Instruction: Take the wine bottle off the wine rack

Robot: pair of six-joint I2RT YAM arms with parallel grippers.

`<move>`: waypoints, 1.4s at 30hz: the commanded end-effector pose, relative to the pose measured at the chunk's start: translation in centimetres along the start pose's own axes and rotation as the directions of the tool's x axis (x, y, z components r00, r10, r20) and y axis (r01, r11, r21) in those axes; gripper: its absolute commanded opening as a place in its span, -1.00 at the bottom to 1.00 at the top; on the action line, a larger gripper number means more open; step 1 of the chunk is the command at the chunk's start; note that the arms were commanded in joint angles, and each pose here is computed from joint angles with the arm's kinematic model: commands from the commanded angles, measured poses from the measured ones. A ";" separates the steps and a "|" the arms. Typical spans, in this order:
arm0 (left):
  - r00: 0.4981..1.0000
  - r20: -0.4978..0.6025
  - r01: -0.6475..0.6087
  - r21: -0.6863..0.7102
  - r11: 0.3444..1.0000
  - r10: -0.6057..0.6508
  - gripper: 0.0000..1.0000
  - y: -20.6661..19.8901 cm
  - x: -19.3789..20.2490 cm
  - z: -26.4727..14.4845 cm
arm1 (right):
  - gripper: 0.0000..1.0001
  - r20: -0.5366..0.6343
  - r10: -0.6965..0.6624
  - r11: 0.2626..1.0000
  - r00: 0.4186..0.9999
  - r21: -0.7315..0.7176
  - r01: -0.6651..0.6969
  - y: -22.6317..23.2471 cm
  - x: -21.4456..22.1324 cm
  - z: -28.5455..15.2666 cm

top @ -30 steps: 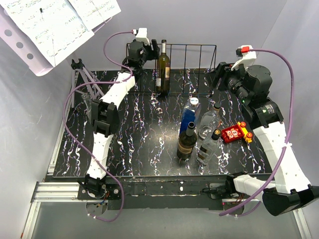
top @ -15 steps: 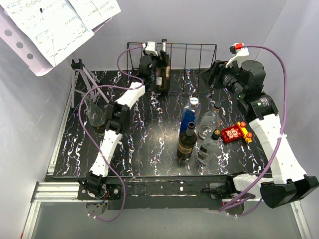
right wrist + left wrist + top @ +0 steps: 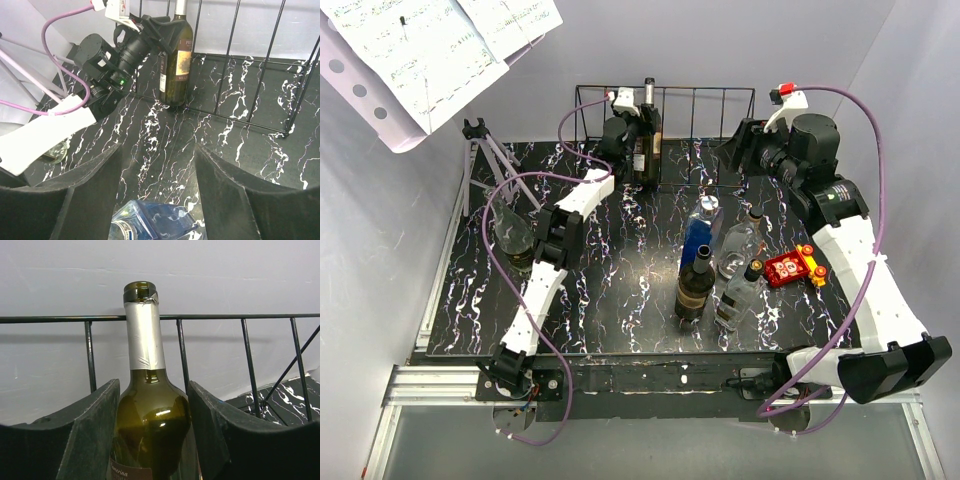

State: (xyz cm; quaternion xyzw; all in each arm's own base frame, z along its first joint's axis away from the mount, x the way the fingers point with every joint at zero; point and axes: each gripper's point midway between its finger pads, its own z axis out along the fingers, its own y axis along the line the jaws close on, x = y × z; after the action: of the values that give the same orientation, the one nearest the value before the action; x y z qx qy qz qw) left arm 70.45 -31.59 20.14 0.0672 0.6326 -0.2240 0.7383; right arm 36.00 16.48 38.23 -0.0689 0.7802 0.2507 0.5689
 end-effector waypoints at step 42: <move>0.775 -0.629 -0.207 -0.346 0.915 -0.062 -0.12 8.2 3.2 -16.4 | 0.32 0.210 -0.008 0.998 0.978 -0.056 0.020 2.5 -3.8 -7.3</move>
State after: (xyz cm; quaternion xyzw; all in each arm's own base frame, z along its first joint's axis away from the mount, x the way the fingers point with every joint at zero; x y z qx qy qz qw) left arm 59.12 -22.74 11.88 0.0304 0.8577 -0.0820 0.5067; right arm 30.74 14.49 41.96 -0.0613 0.7369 0.2614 0.6203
